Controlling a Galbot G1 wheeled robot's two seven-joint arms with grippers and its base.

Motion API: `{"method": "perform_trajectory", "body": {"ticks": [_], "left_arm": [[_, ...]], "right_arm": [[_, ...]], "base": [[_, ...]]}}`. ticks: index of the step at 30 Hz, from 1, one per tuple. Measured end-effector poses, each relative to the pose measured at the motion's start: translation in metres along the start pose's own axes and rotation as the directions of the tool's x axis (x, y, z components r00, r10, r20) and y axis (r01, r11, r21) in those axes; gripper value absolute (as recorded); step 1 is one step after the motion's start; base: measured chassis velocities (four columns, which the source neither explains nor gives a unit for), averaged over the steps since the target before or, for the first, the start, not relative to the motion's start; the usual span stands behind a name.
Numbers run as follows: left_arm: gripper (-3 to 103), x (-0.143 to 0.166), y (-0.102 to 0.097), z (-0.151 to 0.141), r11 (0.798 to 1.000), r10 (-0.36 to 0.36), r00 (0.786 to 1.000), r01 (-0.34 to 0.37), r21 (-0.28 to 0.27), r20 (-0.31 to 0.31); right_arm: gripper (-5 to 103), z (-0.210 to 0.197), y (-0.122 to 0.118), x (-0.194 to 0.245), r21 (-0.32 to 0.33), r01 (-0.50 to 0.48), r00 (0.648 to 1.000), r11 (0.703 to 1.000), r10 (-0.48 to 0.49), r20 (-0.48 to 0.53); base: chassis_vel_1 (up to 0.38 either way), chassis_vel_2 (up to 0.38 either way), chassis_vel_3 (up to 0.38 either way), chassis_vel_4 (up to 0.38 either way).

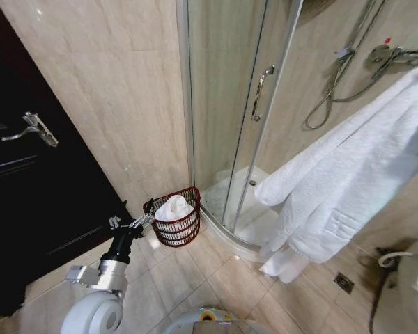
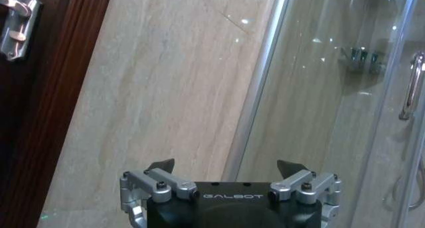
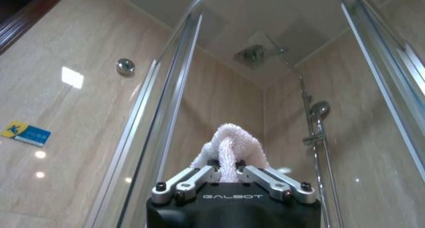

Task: Discard the used towel into the hamper.

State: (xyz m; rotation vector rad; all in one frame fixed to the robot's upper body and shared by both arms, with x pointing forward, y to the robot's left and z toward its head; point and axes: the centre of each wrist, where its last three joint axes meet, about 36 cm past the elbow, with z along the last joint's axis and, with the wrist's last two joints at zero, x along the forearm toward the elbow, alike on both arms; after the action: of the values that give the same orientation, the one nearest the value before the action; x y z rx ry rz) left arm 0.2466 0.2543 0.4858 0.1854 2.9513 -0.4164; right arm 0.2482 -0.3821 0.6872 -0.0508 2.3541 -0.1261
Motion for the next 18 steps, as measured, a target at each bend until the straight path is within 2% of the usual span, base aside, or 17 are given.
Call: {"method": "perform_trajectory", "body": {"ticks": [18], "left_arm": [[100,0.000,0.000,0.000,1.000,0.000,1.000,0.000,0.000,0.000]], "right_arm": [[7,-0.015,-0.010,0.001,0.015,-0.011,0.999,1.000,0.011,0.046]], "base": [[0.000,0.000,0.000,0.000]]}}
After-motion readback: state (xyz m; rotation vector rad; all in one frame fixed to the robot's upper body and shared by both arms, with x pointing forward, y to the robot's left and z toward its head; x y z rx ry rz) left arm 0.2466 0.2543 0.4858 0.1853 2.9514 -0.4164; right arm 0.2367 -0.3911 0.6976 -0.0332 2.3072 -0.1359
